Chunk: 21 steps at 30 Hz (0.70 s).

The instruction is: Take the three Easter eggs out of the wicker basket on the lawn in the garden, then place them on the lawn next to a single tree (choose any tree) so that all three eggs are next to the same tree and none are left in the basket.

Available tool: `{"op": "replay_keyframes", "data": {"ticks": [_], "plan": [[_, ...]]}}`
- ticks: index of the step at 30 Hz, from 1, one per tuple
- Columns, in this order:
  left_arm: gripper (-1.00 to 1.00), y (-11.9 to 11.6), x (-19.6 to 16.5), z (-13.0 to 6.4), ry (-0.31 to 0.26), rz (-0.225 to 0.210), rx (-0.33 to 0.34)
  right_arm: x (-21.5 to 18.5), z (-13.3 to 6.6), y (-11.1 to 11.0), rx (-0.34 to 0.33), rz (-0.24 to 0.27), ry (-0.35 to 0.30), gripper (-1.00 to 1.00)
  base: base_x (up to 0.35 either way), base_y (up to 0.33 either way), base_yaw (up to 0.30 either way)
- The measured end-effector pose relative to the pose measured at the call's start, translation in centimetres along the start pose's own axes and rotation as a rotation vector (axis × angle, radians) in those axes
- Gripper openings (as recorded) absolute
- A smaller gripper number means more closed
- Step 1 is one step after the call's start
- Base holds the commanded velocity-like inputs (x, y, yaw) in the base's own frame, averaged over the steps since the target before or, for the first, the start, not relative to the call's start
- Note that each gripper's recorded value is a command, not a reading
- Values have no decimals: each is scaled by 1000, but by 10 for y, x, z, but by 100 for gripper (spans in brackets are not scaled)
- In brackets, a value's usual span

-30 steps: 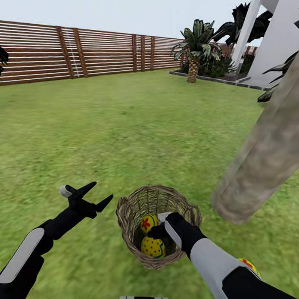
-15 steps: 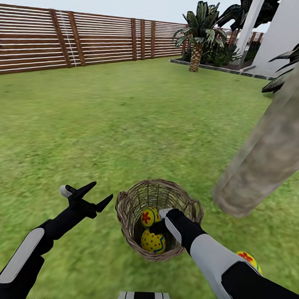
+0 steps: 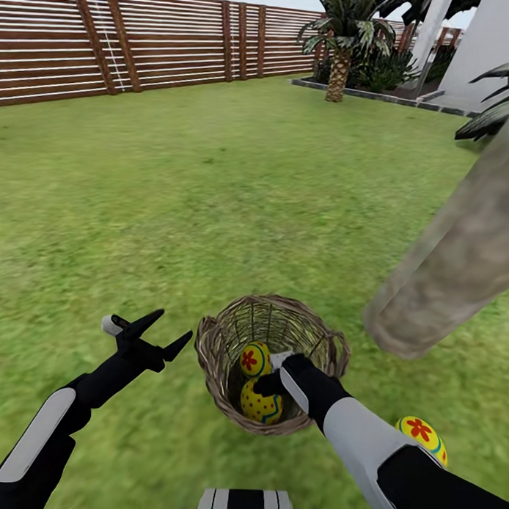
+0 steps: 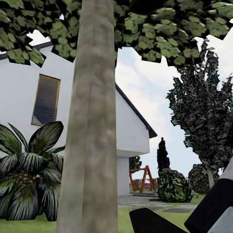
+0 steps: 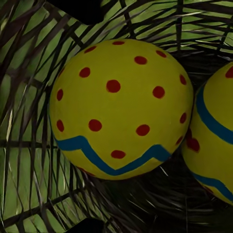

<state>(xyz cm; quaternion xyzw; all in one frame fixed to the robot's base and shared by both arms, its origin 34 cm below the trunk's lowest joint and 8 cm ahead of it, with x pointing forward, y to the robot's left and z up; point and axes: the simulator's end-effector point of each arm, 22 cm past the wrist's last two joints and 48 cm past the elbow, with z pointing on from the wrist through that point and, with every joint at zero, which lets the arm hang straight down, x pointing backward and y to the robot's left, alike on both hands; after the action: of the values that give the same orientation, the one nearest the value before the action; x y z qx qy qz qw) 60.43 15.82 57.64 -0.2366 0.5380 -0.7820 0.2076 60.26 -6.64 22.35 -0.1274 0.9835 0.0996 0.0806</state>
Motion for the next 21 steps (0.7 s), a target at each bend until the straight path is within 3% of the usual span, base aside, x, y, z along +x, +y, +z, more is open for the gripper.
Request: {"op": "replay_keyframes", "data": {"ticks": [14,21], "plan": [[100,30,-8,-8,-20,-42,-33,15,26,2,-21,7,36,100,0,0,0],[100,45,-11,-12,-30,-64,-49,15,40,0,-25,12,10,100,0,0,0]]}}
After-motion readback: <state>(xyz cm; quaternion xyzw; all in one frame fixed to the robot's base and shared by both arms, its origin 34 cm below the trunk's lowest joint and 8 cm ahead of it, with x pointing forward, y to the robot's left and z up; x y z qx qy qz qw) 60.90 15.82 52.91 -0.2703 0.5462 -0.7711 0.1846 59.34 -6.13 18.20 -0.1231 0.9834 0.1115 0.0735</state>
